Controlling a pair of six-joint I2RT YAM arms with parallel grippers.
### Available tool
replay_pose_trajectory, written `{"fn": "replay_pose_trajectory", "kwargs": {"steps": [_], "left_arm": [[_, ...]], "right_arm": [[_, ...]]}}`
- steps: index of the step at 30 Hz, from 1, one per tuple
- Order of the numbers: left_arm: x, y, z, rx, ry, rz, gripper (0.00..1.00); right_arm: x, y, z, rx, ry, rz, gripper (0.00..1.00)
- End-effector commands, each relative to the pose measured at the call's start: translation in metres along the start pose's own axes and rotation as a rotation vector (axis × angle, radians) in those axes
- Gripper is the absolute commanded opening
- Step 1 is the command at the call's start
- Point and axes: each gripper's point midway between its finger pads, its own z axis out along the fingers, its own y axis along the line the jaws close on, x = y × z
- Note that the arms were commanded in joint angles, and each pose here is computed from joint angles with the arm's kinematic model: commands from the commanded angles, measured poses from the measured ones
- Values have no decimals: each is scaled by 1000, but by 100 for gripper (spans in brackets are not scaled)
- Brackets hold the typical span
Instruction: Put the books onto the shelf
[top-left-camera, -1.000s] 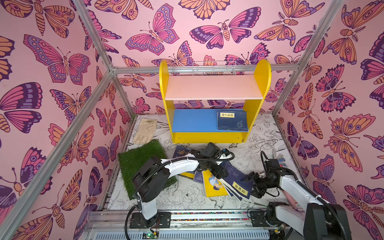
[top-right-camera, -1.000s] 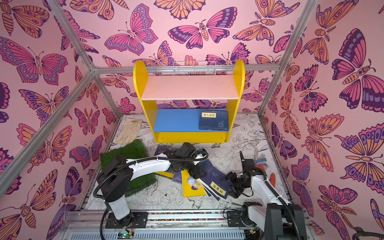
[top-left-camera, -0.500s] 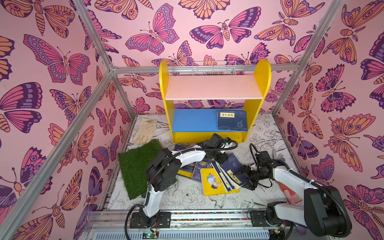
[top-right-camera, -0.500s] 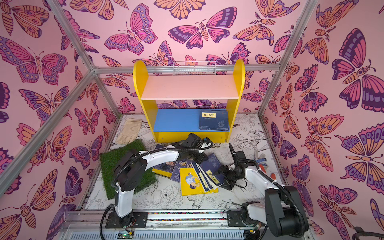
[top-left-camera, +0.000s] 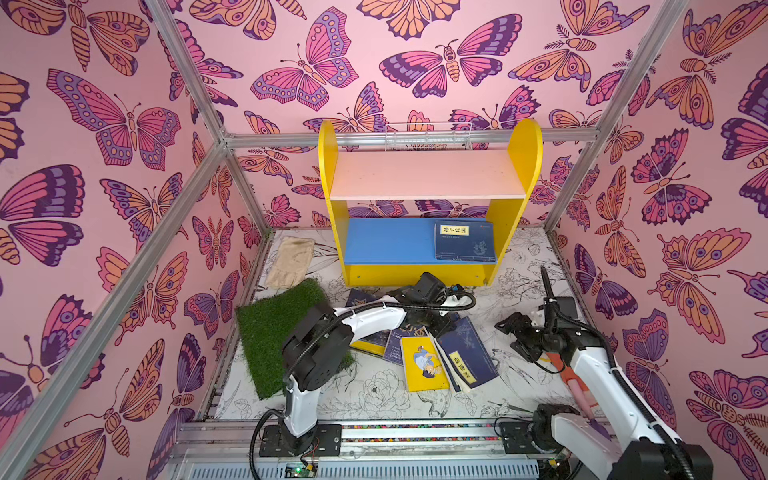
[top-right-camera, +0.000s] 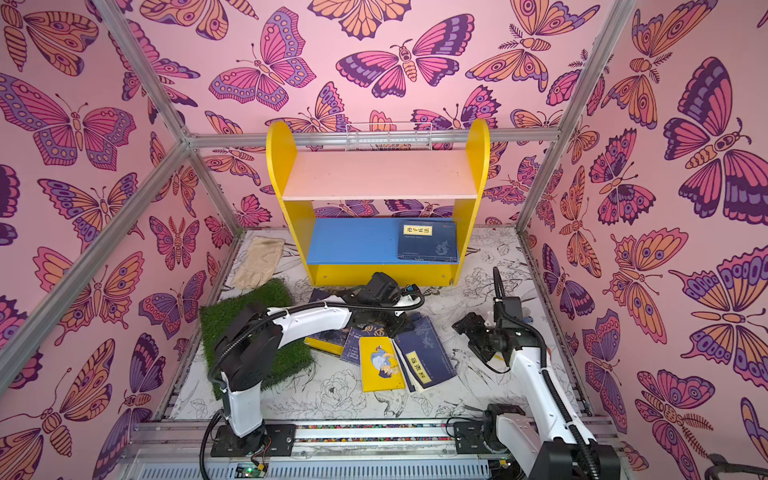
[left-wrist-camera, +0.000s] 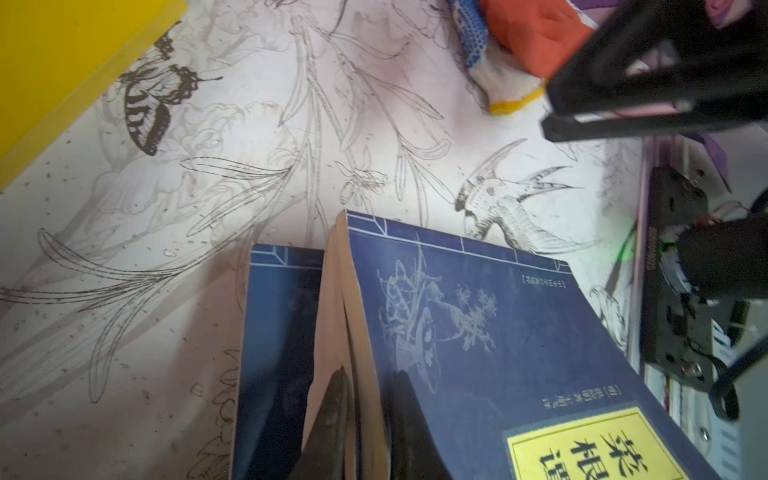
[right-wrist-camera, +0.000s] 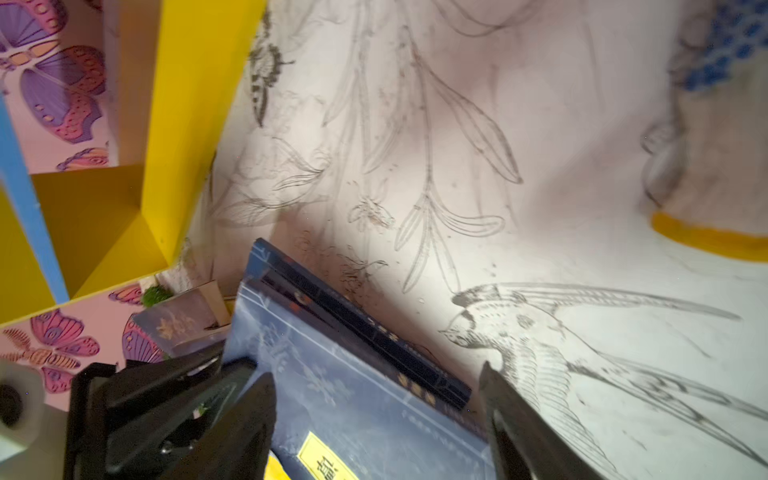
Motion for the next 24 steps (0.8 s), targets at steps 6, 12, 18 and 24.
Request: {"fn": "replay_pose_trajectory", "kwargs": {"steps": [6,12,18,24], "left_arm": [[8,-19,-36,169,-28,113,0],[2,-21,-48,238,-75,146,0],[-2,-22,-57,267,-105,167,0],[0,-14,-57,241,-105,167,0]], "right_arm": [[26,67,-3,-367,66,-296,69],[65,65,12,-333,201,-435,67],[69,61,23,-299,242,-436,63],[90,72,21,-333,305,-526,46]]}}
